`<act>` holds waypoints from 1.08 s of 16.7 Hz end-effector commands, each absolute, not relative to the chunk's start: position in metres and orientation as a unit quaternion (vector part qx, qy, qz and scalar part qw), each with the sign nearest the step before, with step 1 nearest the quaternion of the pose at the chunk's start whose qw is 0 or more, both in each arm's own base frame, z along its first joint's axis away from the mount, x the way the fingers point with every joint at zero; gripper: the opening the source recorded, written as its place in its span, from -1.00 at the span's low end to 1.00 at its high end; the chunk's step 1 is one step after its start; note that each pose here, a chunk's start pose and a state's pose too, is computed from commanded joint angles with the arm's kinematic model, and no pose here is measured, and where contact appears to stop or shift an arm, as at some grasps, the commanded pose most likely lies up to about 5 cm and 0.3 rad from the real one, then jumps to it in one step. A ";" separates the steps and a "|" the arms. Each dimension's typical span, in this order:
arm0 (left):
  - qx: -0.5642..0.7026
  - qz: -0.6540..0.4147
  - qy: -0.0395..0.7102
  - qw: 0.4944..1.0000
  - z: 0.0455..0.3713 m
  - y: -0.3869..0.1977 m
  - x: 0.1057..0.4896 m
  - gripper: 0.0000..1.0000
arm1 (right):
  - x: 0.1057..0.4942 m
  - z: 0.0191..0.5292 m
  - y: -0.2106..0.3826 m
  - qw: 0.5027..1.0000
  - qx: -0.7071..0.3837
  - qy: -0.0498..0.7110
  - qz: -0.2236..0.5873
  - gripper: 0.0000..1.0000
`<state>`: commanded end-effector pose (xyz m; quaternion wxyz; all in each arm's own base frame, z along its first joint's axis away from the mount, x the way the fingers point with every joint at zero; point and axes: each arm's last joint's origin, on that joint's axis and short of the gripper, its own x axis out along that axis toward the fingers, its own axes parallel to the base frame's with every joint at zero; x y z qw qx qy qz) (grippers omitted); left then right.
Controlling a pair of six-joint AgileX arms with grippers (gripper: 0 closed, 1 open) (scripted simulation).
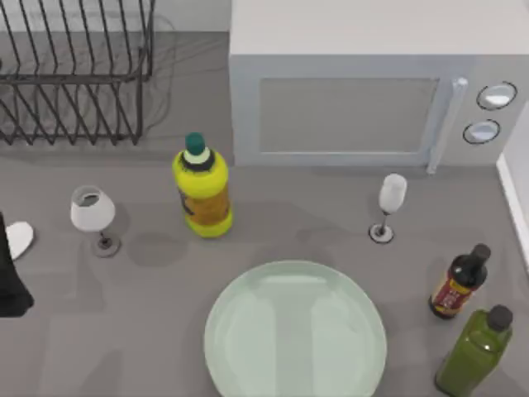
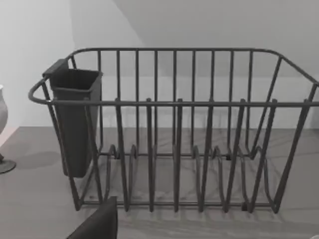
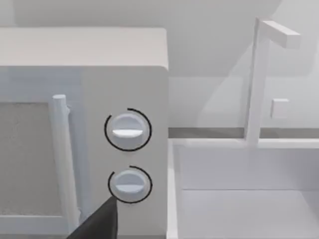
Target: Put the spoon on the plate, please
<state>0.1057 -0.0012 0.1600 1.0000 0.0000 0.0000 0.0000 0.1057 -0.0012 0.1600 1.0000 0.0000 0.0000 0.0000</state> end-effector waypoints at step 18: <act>0.260 -0.100 0.508 0.815 0.229 0.048 0.215 1.00 | 0.106 0.160 -0.001 1.000 0.000 0.000 0.000 1.00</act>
